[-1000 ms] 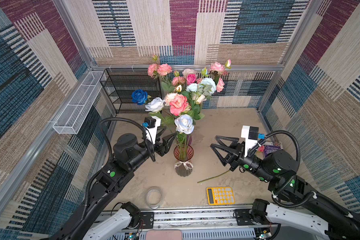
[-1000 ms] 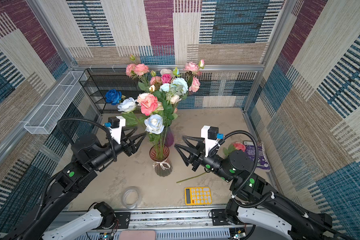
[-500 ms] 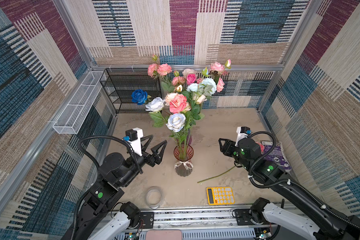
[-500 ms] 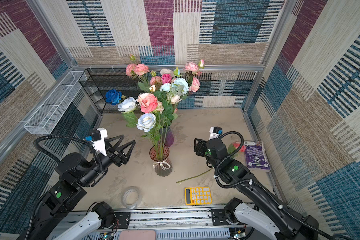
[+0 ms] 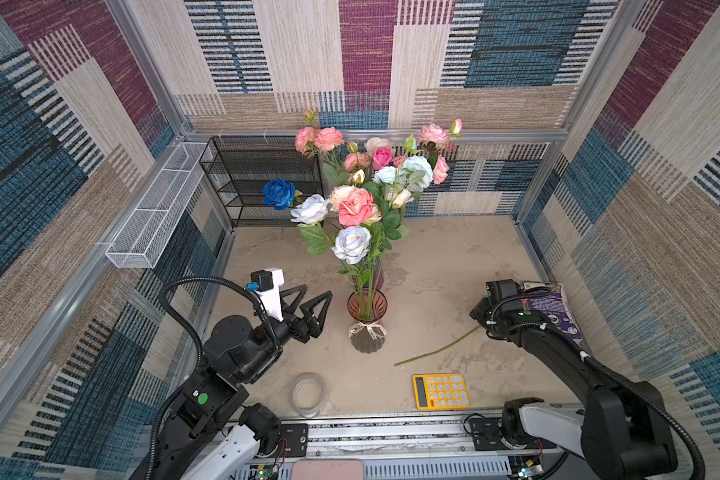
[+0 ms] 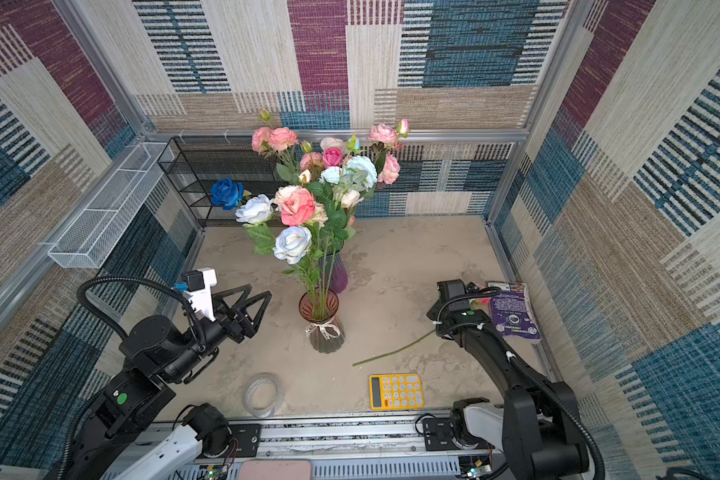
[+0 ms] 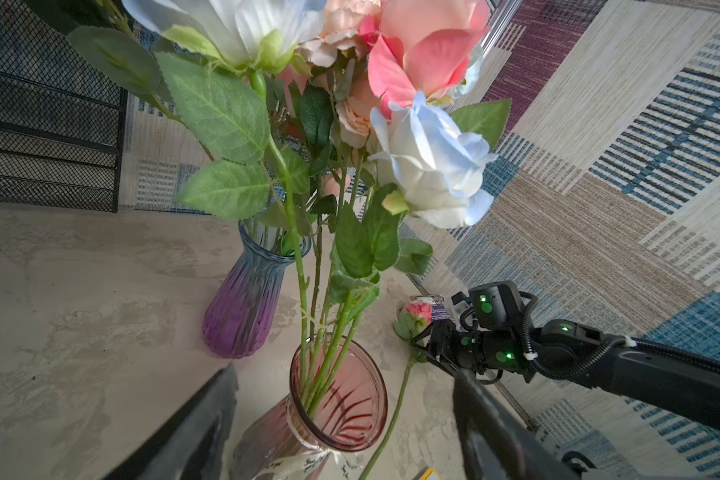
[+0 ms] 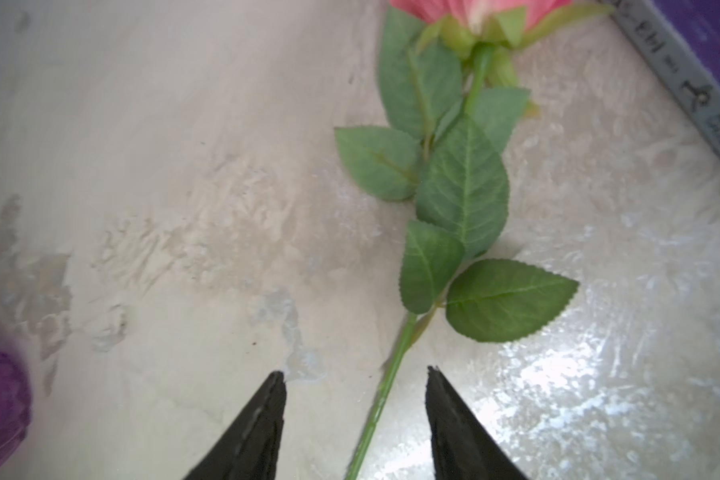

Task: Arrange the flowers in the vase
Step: 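Close the right gripper on a pink rose stem on the table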

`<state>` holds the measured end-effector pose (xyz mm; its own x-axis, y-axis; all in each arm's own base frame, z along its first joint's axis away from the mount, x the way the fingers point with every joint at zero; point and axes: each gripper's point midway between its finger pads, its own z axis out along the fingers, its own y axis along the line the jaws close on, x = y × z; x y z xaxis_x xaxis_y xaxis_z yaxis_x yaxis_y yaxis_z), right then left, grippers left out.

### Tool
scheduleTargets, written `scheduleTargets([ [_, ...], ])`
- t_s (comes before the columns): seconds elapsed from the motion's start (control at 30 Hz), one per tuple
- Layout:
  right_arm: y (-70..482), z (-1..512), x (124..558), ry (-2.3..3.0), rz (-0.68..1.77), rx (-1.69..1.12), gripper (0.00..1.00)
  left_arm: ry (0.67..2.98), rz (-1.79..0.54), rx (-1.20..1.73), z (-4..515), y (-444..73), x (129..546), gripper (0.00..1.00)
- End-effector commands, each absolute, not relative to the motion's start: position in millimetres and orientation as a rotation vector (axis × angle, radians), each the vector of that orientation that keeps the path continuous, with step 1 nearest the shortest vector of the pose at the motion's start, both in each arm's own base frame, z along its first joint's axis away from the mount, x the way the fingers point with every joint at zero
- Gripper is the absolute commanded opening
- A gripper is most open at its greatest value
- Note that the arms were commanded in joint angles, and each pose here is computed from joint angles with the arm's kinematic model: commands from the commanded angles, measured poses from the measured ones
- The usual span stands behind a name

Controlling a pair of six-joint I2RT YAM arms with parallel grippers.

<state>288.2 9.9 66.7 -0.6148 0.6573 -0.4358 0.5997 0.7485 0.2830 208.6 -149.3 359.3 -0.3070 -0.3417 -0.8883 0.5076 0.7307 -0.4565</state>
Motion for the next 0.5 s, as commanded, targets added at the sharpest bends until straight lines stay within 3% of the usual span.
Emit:
scheduleTargets([
  [0.0,0.8,56.1,284.0,2.458,0.071,0.979,0.55,1.690,-0.884,0.129,361.1,-152.4,206.6,0.82],
  [0.2,5.0,37.2,282.2,2.547,0.048,0.999,0.51,1.681,-0.897,0.132,361.7,-151.7,203.0,0.82],
  [0.47,10.6,16.0,283.4,2.659,0.019,1.003,0.36,1.662,-0.898,0.117,364.3,-147.1,200.0,0.82],
])
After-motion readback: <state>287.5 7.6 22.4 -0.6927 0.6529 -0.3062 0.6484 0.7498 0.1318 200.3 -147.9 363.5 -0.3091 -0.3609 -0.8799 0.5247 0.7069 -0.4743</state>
